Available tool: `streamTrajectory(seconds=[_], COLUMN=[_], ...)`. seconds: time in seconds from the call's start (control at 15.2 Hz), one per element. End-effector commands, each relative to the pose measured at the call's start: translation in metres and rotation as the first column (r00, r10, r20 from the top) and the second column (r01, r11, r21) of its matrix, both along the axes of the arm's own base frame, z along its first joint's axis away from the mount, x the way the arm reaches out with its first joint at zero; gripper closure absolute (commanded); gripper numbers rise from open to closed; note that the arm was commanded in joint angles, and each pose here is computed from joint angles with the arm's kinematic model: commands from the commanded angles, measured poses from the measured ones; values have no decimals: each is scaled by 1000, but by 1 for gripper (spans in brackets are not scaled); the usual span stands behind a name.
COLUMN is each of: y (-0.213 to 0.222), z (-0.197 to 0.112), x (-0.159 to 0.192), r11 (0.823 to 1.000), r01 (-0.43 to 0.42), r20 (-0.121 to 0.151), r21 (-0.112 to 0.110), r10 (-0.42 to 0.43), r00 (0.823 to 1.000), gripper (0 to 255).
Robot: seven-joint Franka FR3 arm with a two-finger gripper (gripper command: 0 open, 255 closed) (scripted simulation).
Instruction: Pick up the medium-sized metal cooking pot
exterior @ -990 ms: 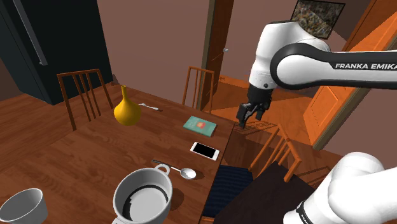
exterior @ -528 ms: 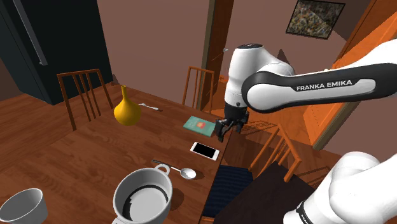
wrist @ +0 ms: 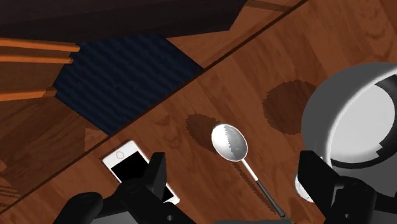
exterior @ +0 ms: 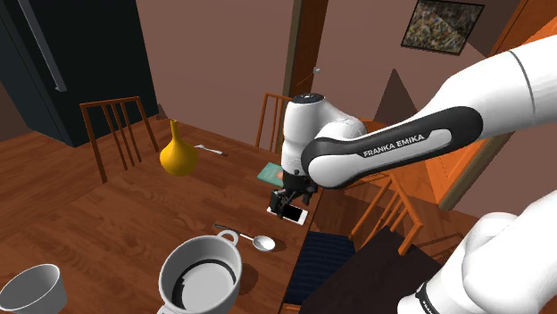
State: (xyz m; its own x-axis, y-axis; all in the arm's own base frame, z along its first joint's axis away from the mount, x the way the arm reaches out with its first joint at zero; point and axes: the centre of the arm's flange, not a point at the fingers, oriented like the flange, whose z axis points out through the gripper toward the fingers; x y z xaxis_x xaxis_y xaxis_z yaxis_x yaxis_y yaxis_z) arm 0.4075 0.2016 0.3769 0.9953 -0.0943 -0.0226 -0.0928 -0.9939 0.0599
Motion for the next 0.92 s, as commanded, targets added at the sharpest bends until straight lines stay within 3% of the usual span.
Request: streamTrajectory(seconds=[0.0, 0.86], y=[20, 133], z=[-19, -135], x=[9, 68], r11=[1000, 1000], r01=[2, 10], r20=[1, -3], r21=[1, -1], r10=[-2, -10], r00=[1000, 1000], gripper=[0, 0])
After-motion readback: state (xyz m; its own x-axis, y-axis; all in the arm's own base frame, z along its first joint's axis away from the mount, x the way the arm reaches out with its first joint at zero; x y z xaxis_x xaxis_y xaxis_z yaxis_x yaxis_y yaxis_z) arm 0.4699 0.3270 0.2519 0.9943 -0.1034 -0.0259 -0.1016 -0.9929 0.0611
